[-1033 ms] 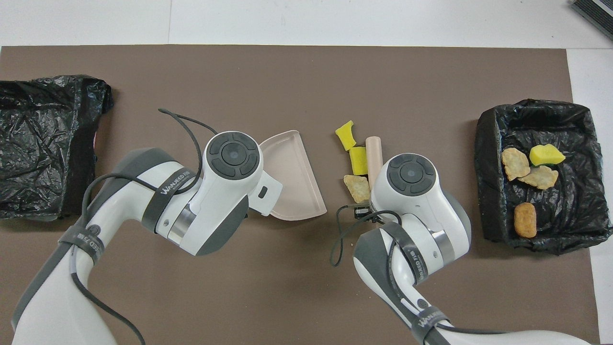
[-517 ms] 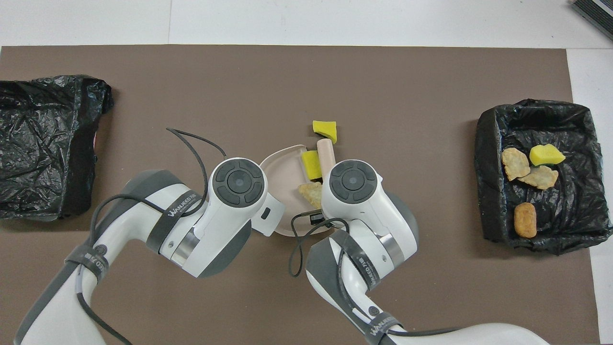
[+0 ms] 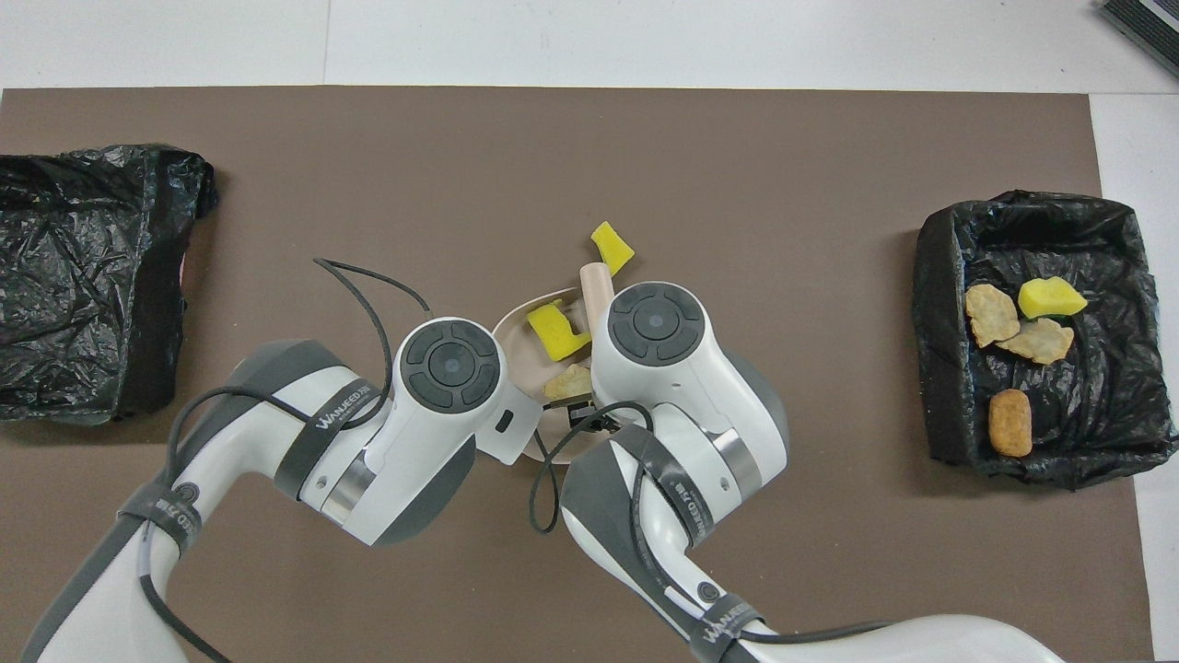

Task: Sweep and dump trash in bin
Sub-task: 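Lift the brush and sweep again toward the dustpan with the right gripper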

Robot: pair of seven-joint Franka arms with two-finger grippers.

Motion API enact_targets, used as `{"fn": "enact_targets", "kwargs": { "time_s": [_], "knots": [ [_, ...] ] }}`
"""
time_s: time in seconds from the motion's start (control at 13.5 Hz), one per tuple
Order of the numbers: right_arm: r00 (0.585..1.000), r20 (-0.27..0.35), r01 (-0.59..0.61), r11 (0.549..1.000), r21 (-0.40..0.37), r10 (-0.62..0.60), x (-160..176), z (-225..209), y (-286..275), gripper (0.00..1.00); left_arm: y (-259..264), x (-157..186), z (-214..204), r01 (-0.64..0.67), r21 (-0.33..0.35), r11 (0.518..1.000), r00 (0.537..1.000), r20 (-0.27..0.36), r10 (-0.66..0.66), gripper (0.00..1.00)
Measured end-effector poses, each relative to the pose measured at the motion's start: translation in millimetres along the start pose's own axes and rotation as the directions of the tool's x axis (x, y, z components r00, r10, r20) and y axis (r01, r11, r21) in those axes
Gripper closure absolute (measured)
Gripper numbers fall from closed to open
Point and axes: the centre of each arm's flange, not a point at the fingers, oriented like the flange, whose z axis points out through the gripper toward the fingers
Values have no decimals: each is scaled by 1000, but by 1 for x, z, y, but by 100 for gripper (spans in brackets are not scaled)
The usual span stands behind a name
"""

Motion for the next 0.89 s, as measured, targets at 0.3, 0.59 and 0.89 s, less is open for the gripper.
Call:
{"fn": "enact_targets", "kwargs": {
  "time_s": [0.3, 0.59, 0.89],
  "knots": [
    [997, -59, 41, 991, -128, -49, 23, -14, 45, 74, -2, -3, 3, 60, -4, 998, 998, 4, -60, 67],
    [984, -89, 133, 974, -182, -151, 59, -27, 92, 74, -6, -9, 5, 140, -8, 990, 990, 7, -140, 67],
    [966, -111, 203, 954, -222, -232, 93, -25, 128, 74, -7, -10, 6, 214, -9, 977, 977, 10, -214, 67]
  ]
}}
